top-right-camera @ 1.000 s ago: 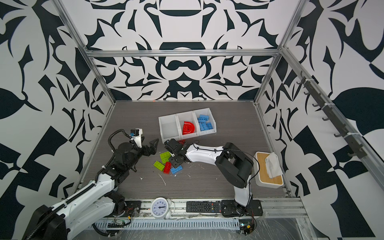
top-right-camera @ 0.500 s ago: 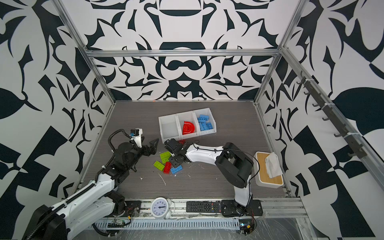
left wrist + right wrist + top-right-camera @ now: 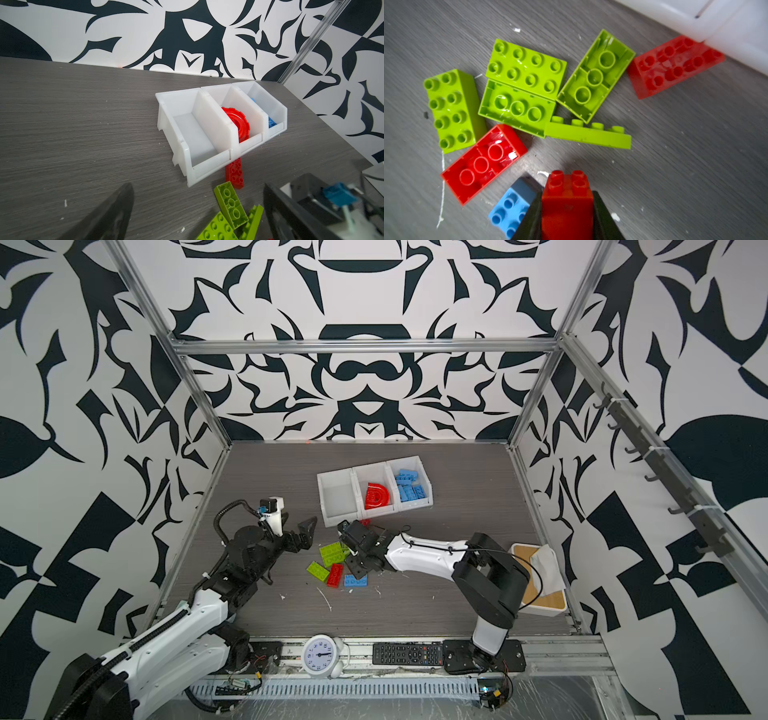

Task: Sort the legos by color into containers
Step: 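Close the right gripper on the small red 2x2 brick, then carry the red 2x2 brick to the middle compartment and release it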

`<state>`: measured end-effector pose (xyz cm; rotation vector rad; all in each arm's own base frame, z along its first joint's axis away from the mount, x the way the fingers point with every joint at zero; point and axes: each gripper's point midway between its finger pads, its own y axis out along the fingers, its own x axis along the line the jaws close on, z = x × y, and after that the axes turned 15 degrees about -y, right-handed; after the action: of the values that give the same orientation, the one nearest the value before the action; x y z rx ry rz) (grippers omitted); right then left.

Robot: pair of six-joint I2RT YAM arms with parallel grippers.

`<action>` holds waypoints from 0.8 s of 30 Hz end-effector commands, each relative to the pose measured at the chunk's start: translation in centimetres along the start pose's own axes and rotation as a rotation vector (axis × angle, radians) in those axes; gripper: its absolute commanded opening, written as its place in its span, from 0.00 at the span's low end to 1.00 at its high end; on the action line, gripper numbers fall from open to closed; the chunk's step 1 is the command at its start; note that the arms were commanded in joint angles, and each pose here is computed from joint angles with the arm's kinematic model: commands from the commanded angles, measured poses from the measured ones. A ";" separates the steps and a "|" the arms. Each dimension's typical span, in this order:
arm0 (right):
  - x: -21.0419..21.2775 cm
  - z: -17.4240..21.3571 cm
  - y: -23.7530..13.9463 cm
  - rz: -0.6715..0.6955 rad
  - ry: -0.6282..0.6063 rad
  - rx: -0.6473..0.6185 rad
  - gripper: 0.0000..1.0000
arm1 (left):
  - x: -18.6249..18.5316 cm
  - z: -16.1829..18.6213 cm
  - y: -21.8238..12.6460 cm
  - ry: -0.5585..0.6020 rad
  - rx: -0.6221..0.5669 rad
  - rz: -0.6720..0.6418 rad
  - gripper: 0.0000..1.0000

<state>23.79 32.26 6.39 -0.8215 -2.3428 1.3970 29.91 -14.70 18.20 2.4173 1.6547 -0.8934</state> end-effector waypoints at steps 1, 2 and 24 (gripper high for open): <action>-1.6 -1.3 -2.5 0.011 0.056 -0.076 0.25 | -0.6 0.4 0.1 -0.003 0.010 0.043 0.99; -2.2 -1.4 -2.9 0.000 0.075 -0.089 0.25 | -0.8 0.4 0.0 -0.002 0.012 0.055 0.99; -17.1 -10.0 -8.1 0.092 0.135 -0.243 0.24 | -0.3 0.5 0.4 -0.003 0.018 0.023 0.99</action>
<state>38.43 25.85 18.17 -1.0677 -2.3839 1.0423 29.92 -15.18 17.82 2.4406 1.6318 -0.9117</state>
